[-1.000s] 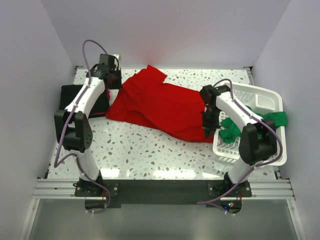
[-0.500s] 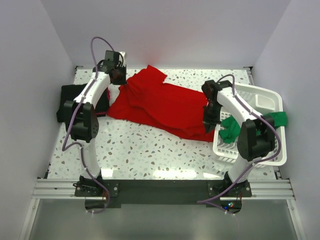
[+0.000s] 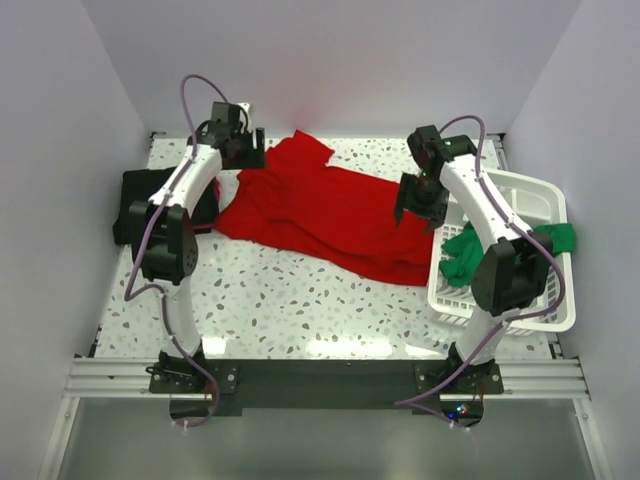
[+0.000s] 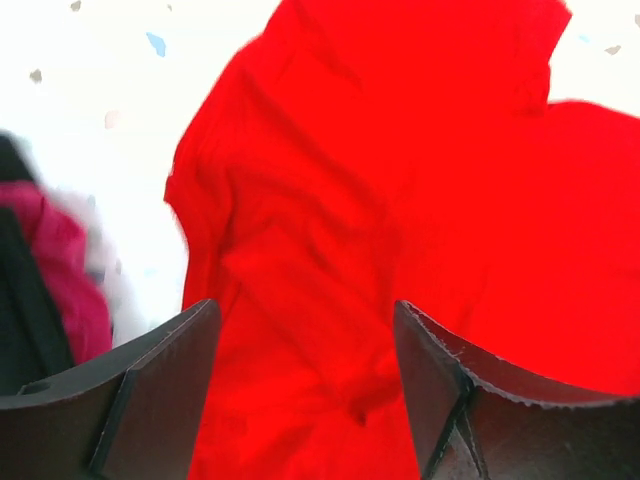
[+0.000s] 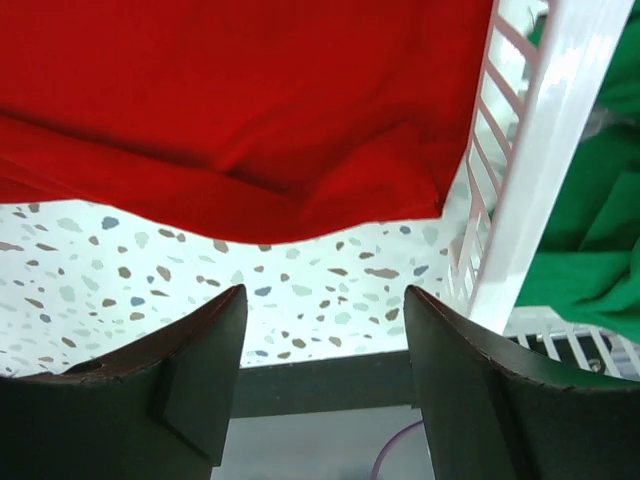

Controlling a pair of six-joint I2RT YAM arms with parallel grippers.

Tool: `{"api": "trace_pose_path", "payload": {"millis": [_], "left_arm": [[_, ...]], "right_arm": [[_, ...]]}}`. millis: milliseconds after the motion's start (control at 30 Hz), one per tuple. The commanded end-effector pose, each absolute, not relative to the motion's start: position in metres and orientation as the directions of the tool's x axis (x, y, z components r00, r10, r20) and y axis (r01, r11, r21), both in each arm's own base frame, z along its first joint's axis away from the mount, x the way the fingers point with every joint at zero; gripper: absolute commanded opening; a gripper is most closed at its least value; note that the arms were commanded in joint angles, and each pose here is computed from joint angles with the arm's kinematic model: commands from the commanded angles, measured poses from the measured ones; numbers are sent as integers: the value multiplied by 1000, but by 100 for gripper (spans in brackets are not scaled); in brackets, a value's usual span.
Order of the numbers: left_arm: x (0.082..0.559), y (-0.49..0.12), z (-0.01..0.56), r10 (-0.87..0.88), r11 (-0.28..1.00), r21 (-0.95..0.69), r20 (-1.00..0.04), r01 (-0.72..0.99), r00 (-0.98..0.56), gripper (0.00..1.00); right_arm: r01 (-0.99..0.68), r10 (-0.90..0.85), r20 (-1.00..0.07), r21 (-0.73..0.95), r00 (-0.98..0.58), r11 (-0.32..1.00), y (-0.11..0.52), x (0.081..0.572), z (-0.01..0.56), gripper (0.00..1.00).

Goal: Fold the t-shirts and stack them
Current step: Fold the tshirt

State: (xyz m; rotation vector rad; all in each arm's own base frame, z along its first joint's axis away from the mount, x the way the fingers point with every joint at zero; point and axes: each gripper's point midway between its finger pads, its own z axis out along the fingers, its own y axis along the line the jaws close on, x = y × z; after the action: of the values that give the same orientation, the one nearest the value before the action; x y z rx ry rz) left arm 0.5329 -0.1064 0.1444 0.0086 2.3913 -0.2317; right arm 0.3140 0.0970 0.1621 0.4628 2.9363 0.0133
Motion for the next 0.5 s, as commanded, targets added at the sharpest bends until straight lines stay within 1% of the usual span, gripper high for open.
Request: {"api": "trace_pose_path", "payload": {"millis": [0, 33, 67, 100, 133, 200, 233, 300, 333, 367, 400, 467], "left_arm": [[512, -99, 187, -92, 985, -165, -728, 44, -680, 75], [497, -96, 169, -92, 987, -160, -695, 28, -713, 75], [489, -92, 177, -98, 987, -157, -705, 19, -703, 74], [481, -90, 173, -103, 987, -158, -696, 12, -711, 74], [465, -88, 153, -116, 987, -162, -658, -11, -744, 73], [450, -81, 154, -142, 984, -174, -653, -35, -744, 72], [436, -78, 137, -160, 982, -177, -618, -62, -770, 70], [423, -63, 133, -192, 980, -163, -611, -115, -768, 67], [410, -59, 120, -203, 978, -157, -583, -136, -787, 63], [404, -54, 116, -211, 977, -147, -576, -155, -790, 62], [400, -51, 117, -216, 976, -143, -580, -162, -786, 61], [388, -46, 107, -218, 976, -121, -562, -181, -798, 57]], "right_arm": [[227, 238, -213, 75, -948, 971, 108, 330, 173, 67], [203, 216, -214, 84, -953, 976, 115, 330, 174, 67], [181, 198, -212, 98, -957, 979, 122, 330, 172, 66], [159, 177, -208, 104, -962, 982, 127, 328, 171, 66], [122, 142, -207, 107, -968, 987, 139, 325, 168, 66], [70, 93, -194, 121, -977, 990, 154, 319, 160, 65], [31, 55, -189, 125, -981, 992, 168, 312, 158, 64], [4, 24, -152, 128, -988, 992, 181, 303, 143, 62], [-22, -4, -138, 127, -990, 992, 190, 296, 138, 61], [-31, -14, -129, 125, -992, 992, 194, 293, 130, 60], [-48, -33, -126, 119, -992, 992, 197, 292, 127, 56], [-60, -48, -119, 93, -992, 994, 197, 293, 117, 54]]}}
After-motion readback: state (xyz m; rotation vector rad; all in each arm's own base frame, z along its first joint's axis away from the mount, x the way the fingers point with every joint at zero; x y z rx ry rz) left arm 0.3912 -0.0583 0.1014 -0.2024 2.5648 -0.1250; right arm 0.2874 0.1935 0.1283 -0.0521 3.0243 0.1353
